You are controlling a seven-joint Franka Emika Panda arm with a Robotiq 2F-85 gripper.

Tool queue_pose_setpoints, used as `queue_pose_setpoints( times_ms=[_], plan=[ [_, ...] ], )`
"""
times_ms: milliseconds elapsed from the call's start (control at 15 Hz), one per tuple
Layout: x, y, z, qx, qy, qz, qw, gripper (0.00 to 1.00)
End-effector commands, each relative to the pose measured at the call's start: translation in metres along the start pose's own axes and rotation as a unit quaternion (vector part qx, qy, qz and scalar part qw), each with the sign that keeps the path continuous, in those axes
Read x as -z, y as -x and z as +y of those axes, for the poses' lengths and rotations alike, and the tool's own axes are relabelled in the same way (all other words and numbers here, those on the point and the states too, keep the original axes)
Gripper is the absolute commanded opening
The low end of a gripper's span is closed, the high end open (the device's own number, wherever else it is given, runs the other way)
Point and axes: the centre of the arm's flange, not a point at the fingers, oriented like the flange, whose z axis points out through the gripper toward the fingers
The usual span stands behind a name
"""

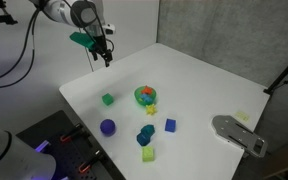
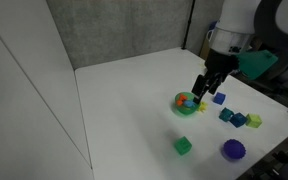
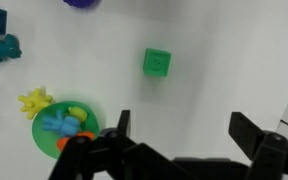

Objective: Pick up the green block and put it in the green bowl

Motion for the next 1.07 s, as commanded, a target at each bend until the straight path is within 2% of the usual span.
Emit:
queue_pose_setpoints(
  times_ms=[0,467,733,1000],
  plan=[
    [-0.045,-0.010,-0.014,-0.014,0.006,0.010,0.9998,1.00],
    [-0.139,-0.015,-0.033,-0.064,0.021,0.027,0.9973,1.00],
    [-0.189,-0.017,-0.026,-0.093,0.033,0.007,0.9951,1.00],
    [-0.227,-0.020,-0.015,-0.098,0.041,-0.018,0.9942,1.00]
  ],
)
